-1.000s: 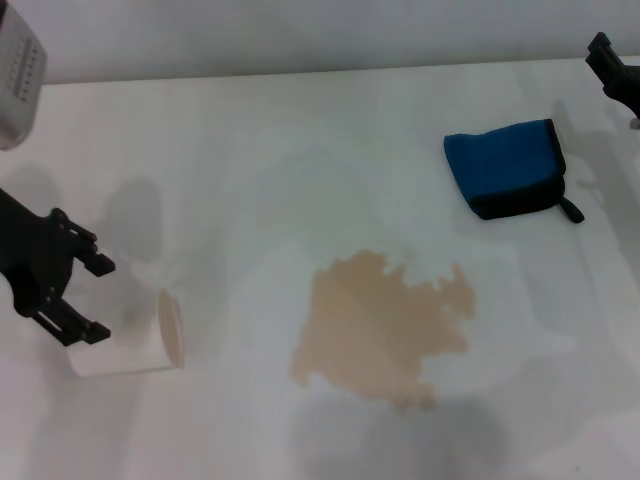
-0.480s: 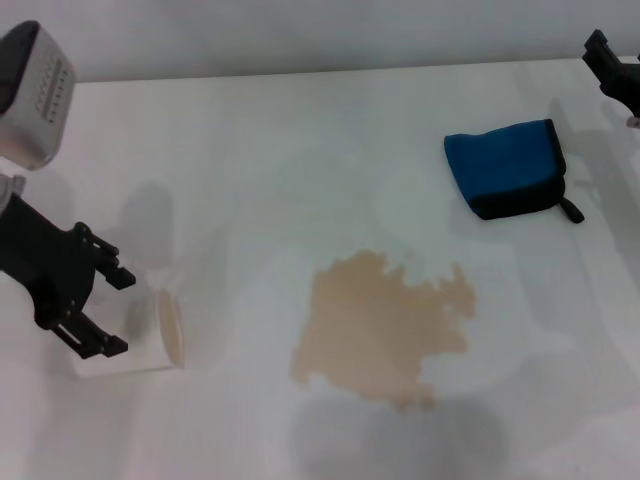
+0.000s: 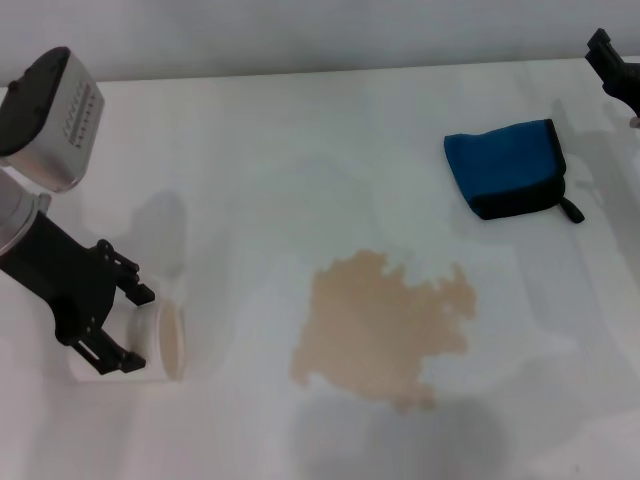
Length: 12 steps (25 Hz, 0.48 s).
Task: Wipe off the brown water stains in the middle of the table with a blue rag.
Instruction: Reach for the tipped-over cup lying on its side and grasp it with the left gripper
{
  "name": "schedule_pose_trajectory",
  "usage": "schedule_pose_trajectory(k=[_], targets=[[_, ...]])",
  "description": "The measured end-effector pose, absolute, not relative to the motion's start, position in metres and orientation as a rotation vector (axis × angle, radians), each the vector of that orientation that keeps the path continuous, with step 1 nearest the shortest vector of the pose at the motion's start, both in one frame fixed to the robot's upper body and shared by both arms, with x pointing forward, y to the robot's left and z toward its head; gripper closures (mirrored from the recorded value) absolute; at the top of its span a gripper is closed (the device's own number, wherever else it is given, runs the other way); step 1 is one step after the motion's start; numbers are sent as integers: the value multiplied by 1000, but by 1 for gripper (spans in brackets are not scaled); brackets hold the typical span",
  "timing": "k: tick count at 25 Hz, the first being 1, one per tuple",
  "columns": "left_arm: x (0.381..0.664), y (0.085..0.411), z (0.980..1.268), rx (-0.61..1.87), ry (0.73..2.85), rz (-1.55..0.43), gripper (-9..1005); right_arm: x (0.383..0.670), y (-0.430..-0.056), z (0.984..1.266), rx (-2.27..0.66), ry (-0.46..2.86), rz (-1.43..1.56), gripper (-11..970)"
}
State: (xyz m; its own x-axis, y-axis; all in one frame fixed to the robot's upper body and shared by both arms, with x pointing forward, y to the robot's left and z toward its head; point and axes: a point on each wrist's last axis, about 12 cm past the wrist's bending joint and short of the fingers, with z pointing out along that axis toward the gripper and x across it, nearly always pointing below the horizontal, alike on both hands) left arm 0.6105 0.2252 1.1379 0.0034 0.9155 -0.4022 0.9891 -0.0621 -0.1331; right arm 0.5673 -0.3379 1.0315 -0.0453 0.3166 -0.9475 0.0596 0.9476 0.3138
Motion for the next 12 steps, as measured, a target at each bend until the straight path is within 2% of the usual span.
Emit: schedule_pose_trajectory(k=[12], targets=[[605, 229, 1130, 2081, 2024, -602, 136, 567, -338, 1032, 295, 1609, 213, 117]])
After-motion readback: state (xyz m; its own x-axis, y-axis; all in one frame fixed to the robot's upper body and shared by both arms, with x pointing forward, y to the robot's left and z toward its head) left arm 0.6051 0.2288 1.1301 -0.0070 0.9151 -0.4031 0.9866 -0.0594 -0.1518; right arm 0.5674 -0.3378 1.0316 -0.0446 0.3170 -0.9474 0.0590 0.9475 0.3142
